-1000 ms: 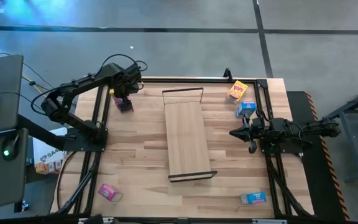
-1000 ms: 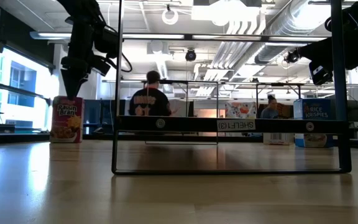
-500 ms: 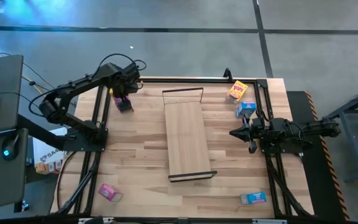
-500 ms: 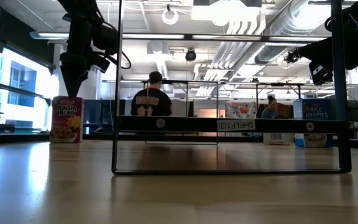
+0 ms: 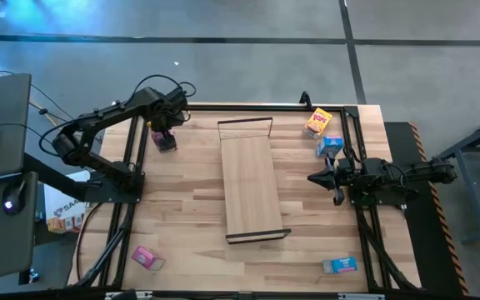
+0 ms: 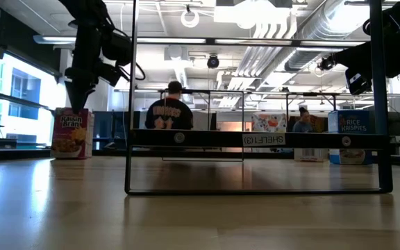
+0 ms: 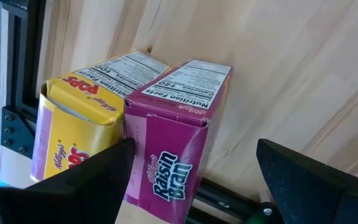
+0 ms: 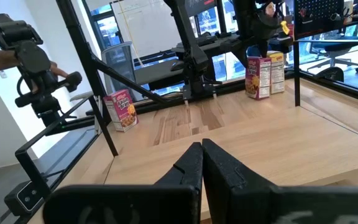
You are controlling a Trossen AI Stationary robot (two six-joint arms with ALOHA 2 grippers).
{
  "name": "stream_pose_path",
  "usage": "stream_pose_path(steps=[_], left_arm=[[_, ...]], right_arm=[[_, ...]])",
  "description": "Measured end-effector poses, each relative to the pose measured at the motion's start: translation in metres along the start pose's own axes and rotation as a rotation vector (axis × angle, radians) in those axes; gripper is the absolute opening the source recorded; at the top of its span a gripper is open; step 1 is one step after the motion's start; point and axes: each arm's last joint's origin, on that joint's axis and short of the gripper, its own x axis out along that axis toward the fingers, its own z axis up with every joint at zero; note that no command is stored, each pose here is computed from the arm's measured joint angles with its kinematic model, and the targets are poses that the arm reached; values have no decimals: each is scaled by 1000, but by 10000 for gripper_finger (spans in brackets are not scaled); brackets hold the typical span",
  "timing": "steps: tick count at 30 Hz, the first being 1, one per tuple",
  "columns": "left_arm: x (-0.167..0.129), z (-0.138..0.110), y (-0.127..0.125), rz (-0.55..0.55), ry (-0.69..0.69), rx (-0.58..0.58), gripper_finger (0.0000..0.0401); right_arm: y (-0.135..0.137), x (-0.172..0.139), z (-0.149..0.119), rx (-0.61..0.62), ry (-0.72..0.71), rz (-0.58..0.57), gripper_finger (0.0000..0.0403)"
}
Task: Stack cereal on shelf
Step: Put the top purple cereal box on the shelf
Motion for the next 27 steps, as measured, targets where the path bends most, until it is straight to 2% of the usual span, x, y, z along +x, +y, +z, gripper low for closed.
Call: stream_pose_path(steps=[14,22,27], left_arm=[[-17,-9,-1,-3,-66,-5,330],[-14,-9,3,3,-86,-6,330],[-5,-14,5,-9,-46,-22,330]], right_arm=[[0,0,0,0,0,0,0],[0,0,0,0,0,0,0],[0,0,0,0,0,0,0]])
